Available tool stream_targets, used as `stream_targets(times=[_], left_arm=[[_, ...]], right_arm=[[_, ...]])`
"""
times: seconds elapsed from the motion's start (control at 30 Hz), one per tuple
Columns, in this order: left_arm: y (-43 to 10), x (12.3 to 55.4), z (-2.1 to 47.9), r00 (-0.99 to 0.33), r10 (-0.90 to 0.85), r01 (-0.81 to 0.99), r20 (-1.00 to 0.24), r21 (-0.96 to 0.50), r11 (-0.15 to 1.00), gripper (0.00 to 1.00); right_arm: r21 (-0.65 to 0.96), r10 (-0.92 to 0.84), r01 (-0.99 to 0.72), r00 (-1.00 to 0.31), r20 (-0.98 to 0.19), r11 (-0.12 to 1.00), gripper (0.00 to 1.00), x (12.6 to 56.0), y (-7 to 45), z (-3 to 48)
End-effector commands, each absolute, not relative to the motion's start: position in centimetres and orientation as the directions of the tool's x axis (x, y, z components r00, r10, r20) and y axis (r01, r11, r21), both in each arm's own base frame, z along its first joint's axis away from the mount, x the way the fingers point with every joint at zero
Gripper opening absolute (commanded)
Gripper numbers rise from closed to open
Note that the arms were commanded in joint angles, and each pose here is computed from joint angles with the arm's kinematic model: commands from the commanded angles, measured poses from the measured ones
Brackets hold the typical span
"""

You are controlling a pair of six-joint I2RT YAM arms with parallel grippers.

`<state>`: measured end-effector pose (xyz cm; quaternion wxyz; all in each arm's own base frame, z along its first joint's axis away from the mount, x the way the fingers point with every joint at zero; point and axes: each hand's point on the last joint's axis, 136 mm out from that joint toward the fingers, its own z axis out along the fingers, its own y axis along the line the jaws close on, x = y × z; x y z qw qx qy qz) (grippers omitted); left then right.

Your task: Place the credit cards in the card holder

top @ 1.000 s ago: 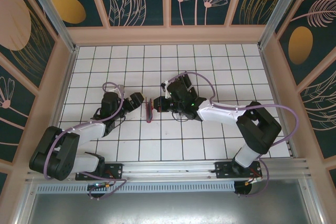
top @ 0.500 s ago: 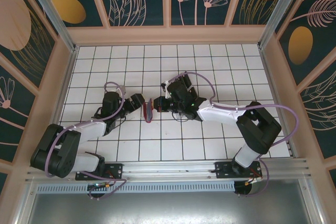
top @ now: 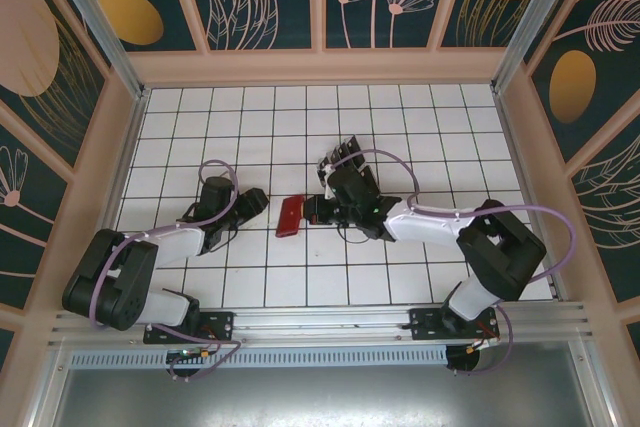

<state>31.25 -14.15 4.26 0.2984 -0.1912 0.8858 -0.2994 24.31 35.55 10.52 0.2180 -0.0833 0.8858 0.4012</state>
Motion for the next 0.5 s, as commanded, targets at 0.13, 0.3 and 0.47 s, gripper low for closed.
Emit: stream_targets(times=[0.13, 0.3, 0.47], left_arm=[[-15.4, 32.6, 7.7, -0.74, -0.492, -0.069, -0.458, -0.676, 0.733, 0.69], [-16.0, 32.7, 9.2, -0.737, -0.49, -0.03, -0.465, -0.702, 0.711, 0.74], [-16.7, 32.8, 10.1, -0.74, -0.48, 0.001, -0.471, -0.714, 0.7, 0.77]], right_arm=[[0.698, 0.063, -0.37, -0.858, -0.51, 0.613, 0.0, 25.1, 36.5, 14.1], [0.701, 0.056, -0.389, -0.852, -0.521, 0.597, 0.0, 25.3, 37.2, 15.0], [0.707, 0.057, -0.396, -0.85, -0.523, 0.586, 0.0, 25.4, 37.6, 15.5]])
